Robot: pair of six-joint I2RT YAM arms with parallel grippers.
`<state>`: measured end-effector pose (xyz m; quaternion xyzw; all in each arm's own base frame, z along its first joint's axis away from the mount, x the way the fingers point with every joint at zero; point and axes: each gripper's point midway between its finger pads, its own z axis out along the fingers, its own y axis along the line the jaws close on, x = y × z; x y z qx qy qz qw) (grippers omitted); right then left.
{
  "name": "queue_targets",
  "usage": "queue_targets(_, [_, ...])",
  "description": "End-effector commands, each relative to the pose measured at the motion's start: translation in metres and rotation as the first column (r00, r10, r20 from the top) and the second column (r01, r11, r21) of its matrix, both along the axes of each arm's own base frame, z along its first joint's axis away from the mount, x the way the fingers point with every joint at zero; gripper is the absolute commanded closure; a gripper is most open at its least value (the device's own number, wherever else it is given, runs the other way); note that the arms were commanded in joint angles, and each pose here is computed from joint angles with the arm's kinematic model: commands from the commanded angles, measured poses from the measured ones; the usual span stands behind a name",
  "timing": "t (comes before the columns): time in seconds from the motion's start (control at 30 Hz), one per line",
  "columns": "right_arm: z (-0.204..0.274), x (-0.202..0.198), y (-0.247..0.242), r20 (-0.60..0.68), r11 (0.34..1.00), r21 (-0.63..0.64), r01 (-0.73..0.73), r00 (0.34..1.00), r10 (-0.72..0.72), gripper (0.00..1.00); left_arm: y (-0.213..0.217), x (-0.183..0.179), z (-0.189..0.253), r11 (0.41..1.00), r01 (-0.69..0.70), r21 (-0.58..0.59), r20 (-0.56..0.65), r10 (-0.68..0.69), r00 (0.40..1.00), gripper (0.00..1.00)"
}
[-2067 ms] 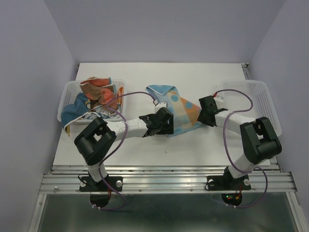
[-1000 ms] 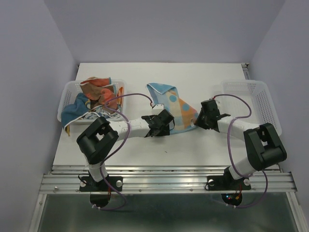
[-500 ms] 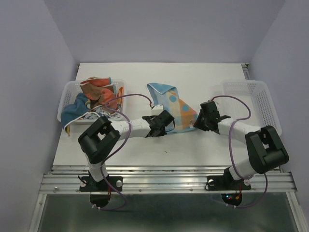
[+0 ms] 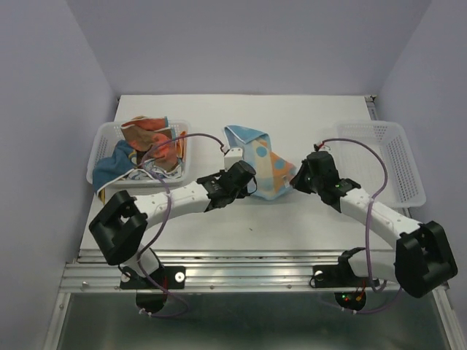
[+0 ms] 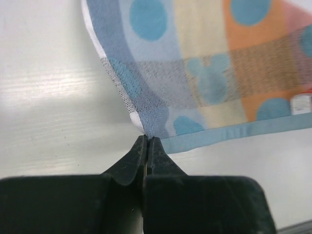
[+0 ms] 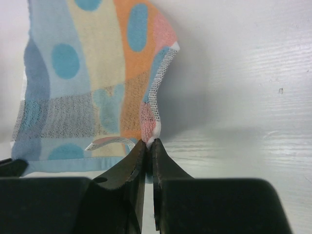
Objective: Fold and stack the towels
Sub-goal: Flatten out the crumpled towel
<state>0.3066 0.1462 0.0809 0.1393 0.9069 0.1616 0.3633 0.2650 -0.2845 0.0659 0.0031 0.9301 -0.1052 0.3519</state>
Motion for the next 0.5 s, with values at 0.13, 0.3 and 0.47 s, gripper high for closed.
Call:
queue_targets(0.13, [0.142,0.006,0.019,0.307,0.989,0.087,-0.119,0.948,0.087,0.99,-0.017,0.015,0.168,0.957,0.129,-0.259,0.366,-0.026,0.930,1.00])
queue_targets(0.3, [0.243,-0.005,0.019,0.475,0.975,0.121,-0.184,0.874,0.106,0.99,0.001,-0.005,0.284,0.881,0.247,-0.404,0.542,0.012,0.840,1.00])
queue_targets(0.47, [0.332,-0.040,0.024,0.631,0.934,0.155,-0.322,0.760,0.157,0.99,0.028,-0.038,0.375,0.780,0.375,-0.500,0.659,0.062,0.750,1.00])
